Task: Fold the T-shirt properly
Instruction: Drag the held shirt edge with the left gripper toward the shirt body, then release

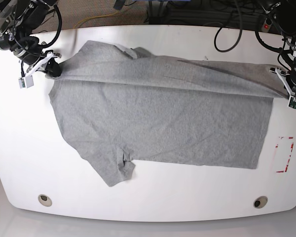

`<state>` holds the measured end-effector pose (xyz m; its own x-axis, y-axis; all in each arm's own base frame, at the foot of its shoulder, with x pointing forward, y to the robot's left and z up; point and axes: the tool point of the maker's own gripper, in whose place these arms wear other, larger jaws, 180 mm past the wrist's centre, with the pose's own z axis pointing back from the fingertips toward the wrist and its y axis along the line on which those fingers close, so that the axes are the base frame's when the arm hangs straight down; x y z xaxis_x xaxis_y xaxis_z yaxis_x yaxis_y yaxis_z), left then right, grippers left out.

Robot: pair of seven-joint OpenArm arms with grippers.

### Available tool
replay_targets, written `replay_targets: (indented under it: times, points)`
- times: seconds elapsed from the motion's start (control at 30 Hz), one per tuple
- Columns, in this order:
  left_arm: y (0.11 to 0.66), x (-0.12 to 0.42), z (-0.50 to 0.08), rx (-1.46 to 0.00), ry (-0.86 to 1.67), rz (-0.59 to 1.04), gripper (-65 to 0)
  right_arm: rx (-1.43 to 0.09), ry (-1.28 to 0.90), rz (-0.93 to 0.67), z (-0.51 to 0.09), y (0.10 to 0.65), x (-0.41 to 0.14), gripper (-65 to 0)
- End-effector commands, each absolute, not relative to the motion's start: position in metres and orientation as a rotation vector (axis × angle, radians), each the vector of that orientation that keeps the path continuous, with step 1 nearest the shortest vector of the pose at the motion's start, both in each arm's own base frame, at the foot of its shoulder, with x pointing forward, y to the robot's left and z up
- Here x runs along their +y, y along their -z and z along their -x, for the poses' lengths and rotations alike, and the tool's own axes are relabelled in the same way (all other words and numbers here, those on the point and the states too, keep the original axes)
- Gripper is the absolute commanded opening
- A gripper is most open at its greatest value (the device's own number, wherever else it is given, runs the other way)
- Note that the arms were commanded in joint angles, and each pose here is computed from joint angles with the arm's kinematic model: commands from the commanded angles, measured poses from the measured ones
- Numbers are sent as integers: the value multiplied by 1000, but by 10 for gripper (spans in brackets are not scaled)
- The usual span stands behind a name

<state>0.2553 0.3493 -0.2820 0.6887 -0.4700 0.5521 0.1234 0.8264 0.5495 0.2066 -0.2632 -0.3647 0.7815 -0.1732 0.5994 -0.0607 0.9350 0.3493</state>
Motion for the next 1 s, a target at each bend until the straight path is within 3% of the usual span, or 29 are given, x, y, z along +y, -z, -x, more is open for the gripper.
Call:
replay_targets:
  times: [0.0, 0.37, 0.97]
  points:
    - [272, 356, -269, -768, 346, -534, -640, -723, 54, -351, -214, 353, -269, -650]
    - [298, 354, -319, -716, 376, -473, -640, -746, 58, -342, -218, 349, -273, -650]
    - [349, 355, -343, -690, 363, -317, -639, -763, 99, -341, -238, 357, -281, -650]
